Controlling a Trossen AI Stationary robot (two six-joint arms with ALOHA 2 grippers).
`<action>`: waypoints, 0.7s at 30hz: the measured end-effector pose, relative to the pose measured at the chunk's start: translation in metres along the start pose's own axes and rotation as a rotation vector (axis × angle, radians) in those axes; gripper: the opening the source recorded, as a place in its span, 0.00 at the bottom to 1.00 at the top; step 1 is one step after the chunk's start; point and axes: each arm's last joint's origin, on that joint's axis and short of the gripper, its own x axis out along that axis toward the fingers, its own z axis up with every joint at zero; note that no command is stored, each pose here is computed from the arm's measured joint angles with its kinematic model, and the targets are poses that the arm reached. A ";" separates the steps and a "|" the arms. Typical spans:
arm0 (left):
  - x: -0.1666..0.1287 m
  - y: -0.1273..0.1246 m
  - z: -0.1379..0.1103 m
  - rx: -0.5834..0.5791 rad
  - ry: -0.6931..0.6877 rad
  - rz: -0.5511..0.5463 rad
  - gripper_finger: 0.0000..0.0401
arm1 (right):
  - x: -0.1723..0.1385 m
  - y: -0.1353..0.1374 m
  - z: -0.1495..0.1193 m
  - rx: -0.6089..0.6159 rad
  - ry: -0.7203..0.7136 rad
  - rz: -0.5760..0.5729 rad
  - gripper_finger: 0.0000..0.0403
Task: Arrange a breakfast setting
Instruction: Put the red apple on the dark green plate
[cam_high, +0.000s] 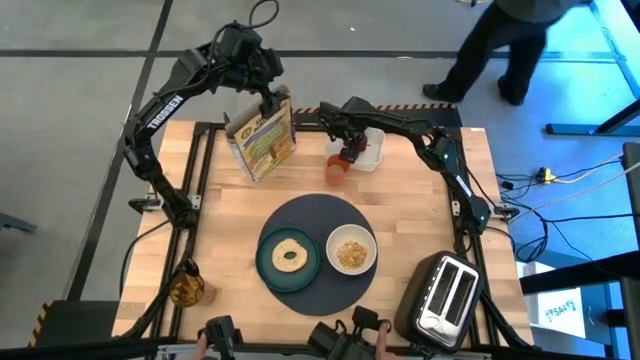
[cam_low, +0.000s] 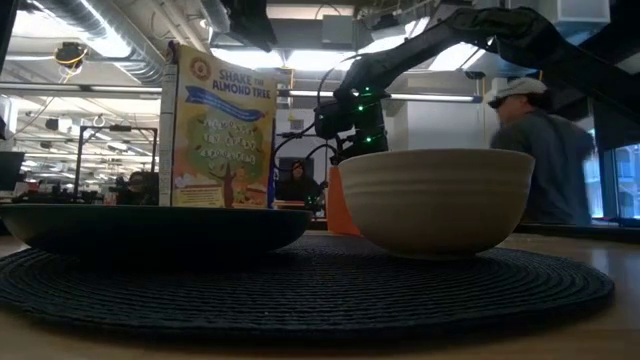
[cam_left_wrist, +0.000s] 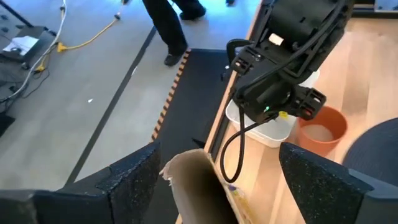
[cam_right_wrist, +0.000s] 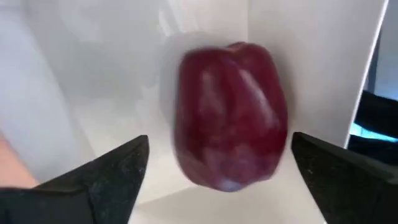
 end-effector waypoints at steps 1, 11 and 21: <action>0.000 0.000 0.000 0.000 0.002 0.005 0.80 | 0.000 0.000 0.000 0.006 -0.006 0.010 0.98; 0.000 0.001 0.000 0.005 0.014 0.034 0.80 | -0.002 -0.004 0.001 0.068 -0.032 0.105 0.91; 0.000 0.002 -0.002 -0.013 0.048 0.083 0.80 | -0.071 -0.024 -0.003 0.134 -0.182 0.160 0.90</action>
